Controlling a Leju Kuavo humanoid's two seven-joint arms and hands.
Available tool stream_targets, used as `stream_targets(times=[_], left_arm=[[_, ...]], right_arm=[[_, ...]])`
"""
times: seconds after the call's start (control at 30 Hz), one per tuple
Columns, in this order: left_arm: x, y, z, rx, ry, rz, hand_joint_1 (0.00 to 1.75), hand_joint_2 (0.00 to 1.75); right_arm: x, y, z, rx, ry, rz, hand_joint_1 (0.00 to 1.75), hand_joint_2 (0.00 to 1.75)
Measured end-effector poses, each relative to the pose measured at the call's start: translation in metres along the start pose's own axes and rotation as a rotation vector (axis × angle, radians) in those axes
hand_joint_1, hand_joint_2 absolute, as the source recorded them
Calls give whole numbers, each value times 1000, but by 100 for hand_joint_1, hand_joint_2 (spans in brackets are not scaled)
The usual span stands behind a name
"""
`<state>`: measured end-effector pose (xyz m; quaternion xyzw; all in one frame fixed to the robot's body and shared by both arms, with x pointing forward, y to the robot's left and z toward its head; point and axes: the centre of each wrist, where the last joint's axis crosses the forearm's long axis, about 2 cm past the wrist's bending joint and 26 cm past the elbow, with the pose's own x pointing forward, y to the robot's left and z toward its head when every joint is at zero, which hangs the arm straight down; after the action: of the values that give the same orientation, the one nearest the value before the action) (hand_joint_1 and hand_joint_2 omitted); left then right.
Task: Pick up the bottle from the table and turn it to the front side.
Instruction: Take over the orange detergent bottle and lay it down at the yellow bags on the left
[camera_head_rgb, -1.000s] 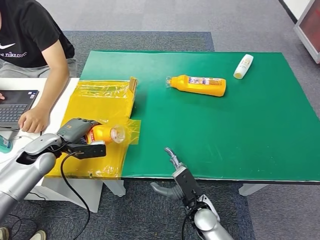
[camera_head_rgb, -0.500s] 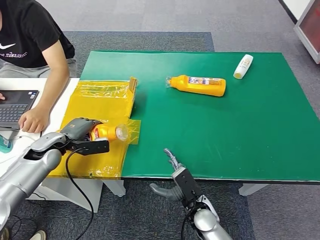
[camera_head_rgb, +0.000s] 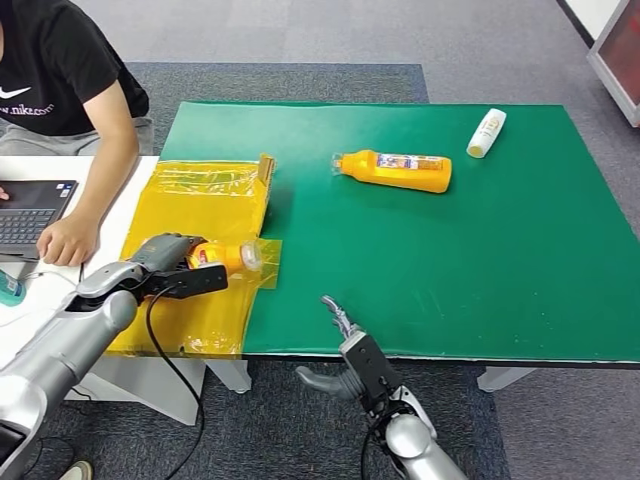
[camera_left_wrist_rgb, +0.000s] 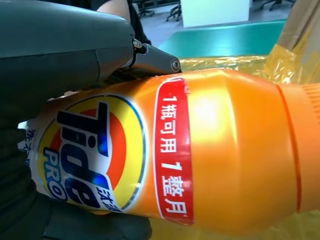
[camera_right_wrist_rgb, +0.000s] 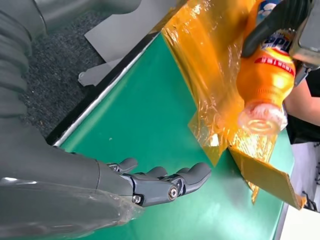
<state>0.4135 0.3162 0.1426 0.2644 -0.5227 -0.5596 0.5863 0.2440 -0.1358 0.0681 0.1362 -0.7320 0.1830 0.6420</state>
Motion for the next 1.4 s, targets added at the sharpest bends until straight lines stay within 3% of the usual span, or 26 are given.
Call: stream_targets(times=[0.83,1.4], left_arm=[[5,-12,-9,40,41,-41,175,175],[-6,-10,-8,91,102,-65,175,175]], right_arm=[[-3,6,-2,35,20,-25,0,175],[-4,6,-8,60,27,-16,0,175]])
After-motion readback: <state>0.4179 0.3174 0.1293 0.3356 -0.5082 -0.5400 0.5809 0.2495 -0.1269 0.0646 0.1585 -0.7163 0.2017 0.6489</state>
